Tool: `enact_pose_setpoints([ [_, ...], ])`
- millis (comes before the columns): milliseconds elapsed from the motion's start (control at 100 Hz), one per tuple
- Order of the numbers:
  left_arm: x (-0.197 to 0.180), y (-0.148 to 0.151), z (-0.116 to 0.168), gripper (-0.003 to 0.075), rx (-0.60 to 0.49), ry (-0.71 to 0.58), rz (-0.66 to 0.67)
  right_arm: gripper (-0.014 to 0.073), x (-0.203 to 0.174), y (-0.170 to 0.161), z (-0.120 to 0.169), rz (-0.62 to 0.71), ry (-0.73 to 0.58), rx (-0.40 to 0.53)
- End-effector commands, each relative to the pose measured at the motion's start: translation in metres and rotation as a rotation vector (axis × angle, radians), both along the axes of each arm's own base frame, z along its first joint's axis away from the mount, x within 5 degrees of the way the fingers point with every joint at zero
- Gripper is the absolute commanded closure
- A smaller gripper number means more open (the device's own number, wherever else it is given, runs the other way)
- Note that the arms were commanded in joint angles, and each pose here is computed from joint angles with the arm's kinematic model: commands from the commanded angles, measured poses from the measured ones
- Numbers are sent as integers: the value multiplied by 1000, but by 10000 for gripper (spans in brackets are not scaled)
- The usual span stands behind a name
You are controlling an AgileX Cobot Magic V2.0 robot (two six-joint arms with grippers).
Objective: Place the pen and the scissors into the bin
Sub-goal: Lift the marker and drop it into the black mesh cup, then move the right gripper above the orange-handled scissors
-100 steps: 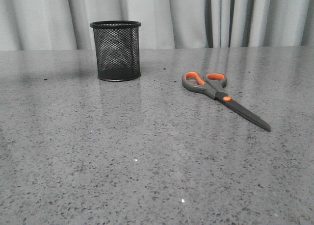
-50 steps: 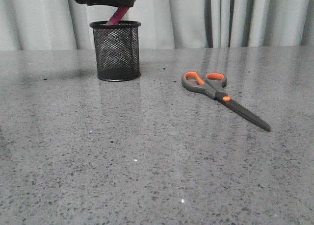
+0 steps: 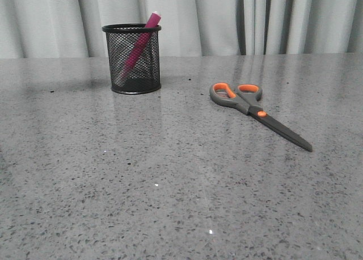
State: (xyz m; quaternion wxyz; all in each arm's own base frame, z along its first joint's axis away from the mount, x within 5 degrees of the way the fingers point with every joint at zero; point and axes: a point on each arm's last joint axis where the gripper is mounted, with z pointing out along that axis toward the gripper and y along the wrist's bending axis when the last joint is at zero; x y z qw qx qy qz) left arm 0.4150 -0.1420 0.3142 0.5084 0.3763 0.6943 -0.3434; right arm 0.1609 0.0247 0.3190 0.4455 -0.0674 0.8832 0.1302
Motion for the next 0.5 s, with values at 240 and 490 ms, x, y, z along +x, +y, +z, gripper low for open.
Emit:
enact_pose_setpoints([
  [240,-74,61,134,740,-30,-297,-21,130,4,-1,16,-23,-89,3],
  [490,-131,95,178,740,164,-310,229,130,6,2,16,-26,-82,71],
])
